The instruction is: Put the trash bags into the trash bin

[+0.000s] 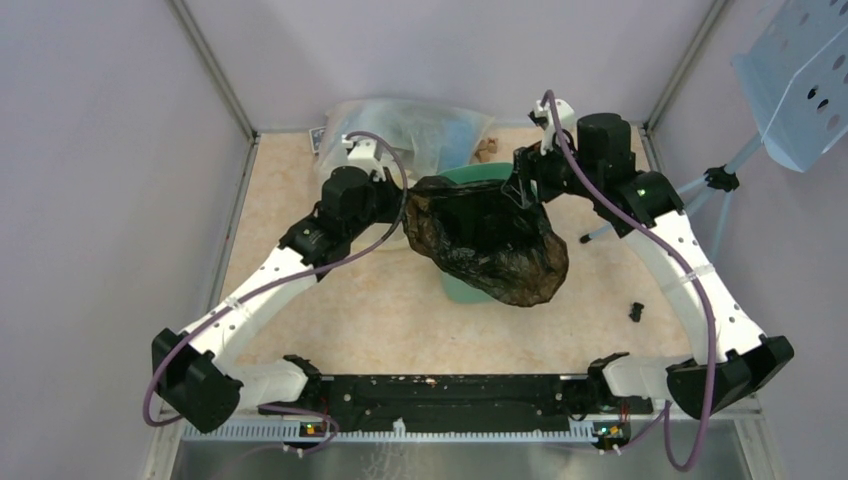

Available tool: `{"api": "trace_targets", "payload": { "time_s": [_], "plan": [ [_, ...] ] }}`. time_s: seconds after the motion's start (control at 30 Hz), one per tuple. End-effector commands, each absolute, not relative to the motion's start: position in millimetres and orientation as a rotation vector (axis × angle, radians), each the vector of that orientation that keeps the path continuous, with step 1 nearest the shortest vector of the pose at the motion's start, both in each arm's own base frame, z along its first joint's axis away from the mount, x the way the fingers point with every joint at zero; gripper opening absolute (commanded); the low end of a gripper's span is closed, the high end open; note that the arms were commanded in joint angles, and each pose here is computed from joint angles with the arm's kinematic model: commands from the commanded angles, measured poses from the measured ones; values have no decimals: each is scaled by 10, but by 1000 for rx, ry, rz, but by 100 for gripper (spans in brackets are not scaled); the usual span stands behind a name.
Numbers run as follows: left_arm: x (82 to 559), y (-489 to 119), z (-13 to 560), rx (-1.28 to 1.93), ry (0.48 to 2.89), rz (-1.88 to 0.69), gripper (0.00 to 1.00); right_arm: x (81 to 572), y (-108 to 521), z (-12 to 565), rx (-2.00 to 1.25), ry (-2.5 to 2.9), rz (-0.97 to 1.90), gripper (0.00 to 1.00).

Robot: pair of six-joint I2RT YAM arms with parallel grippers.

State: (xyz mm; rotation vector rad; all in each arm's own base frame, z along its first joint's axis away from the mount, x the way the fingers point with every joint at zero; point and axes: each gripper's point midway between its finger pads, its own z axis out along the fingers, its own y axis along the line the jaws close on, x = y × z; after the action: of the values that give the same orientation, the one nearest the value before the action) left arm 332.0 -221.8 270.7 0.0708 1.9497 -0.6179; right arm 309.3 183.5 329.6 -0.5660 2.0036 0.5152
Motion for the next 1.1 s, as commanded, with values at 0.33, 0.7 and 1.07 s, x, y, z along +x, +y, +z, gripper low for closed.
{"api": "trace_targets", "payload": {
  "time_s": [0.33, 0.7, 1.07],
  "plan": [
    [3545, -2281, 2965, 74, 1871, -606, 5, 3142, 1908, 3500, -728, 1921, 504, 16],
    [3613, -2318, 2911, 80, 1883, -598, 5, 3107, 1922, 3358, -773, 1975, 515, 53],
    [3662, -2346, 2856, 74, 1890, -600, 4, 3312, 1795, 3476, -658, 1986, 407, 0]
  ]
}}
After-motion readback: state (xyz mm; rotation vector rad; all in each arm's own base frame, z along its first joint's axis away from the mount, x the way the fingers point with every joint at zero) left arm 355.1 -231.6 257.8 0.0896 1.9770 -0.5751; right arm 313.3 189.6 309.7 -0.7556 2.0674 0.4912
